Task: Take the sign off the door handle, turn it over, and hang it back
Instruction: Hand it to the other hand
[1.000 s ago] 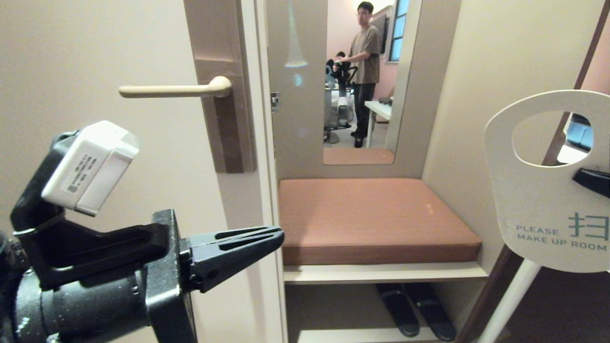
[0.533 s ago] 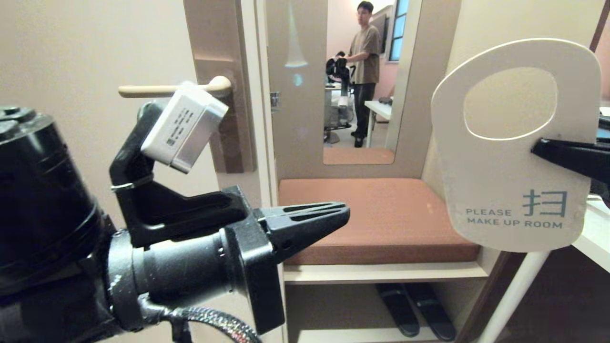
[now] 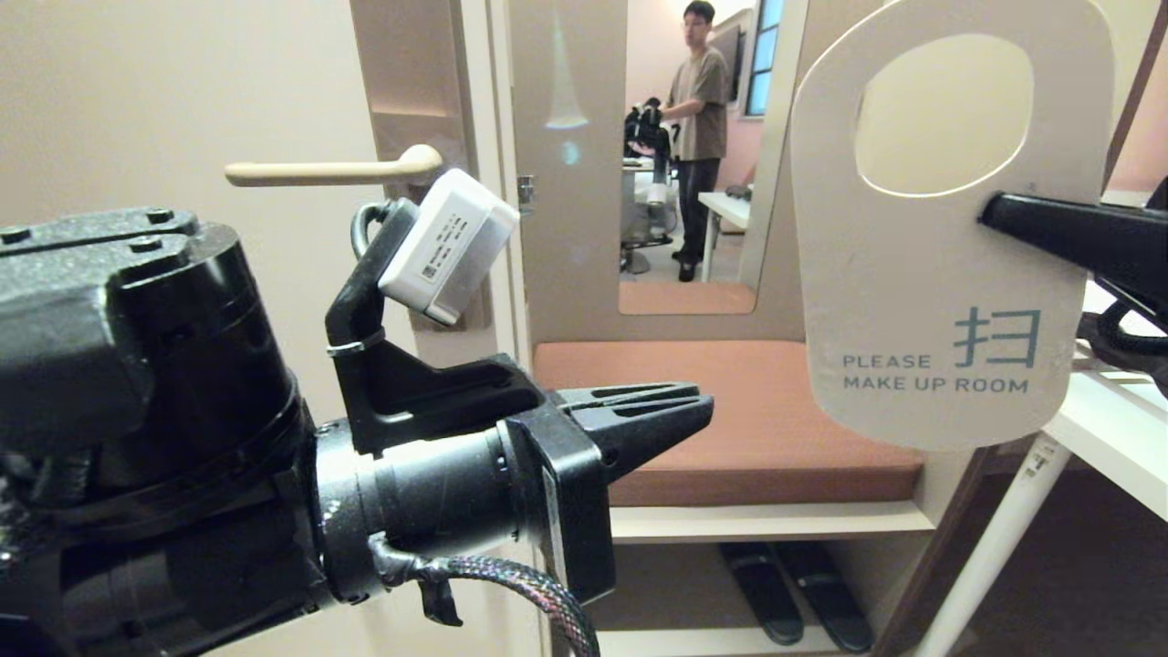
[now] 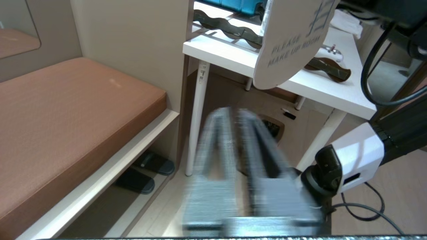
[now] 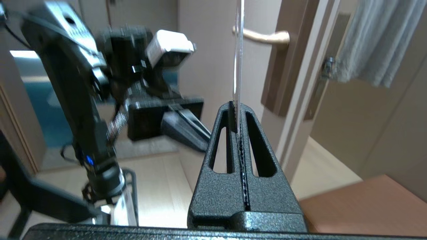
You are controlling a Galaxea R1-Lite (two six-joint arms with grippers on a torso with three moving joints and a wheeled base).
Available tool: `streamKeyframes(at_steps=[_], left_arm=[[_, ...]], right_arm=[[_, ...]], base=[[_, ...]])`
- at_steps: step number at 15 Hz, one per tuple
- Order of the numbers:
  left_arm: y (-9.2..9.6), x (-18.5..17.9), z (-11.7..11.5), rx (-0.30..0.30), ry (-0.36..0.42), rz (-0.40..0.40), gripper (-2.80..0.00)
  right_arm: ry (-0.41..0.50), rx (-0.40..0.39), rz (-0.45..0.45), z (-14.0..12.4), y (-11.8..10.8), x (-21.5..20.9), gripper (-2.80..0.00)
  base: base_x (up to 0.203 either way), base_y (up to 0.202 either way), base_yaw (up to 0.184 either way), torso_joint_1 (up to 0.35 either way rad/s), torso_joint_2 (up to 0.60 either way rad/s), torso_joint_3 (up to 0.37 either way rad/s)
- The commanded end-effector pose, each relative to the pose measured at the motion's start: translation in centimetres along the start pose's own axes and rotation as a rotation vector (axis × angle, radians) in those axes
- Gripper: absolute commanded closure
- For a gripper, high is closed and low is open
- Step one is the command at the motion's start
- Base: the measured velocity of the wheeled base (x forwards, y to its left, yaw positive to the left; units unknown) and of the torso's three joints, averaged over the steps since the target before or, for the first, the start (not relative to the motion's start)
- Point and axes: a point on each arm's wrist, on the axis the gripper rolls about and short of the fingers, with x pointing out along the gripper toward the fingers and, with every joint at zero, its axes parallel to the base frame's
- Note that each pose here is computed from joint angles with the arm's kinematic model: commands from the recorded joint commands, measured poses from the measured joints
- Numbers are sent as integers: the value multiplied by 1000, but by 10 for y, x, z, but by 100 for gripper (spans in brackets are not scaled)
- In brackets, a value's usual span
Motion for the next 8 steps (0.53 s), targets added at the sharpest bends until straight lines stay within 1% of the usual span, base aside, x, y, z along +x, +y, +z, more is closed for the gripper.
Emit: streamKeyframes(at_steps=[1, 3, 7, 8], left_arm=[[2, 5, -5, -5, 12, 4, -280], [3, 6, -6, -5, 17, 3, -280], [4, 8, -6, -6, 14, 4, -280], [3, 10, -4, -1, -13, -2, -280]], right_arm=[[-4, 21, 8, -3, -6, 6, 0], [-12, 29, 9, -4, -10, 10, 0], [1, 45, 23, -10, -13, 16, 0], [-2, 42, 33, -11, -15, 20, 0]], base=[[0, 0, 0, 0, 0, 0], [0, 0, 0, 0, 0, 0], [0, 0, 0, 0, 0, 0], [0, 0, 0, 0, 0, 0]])
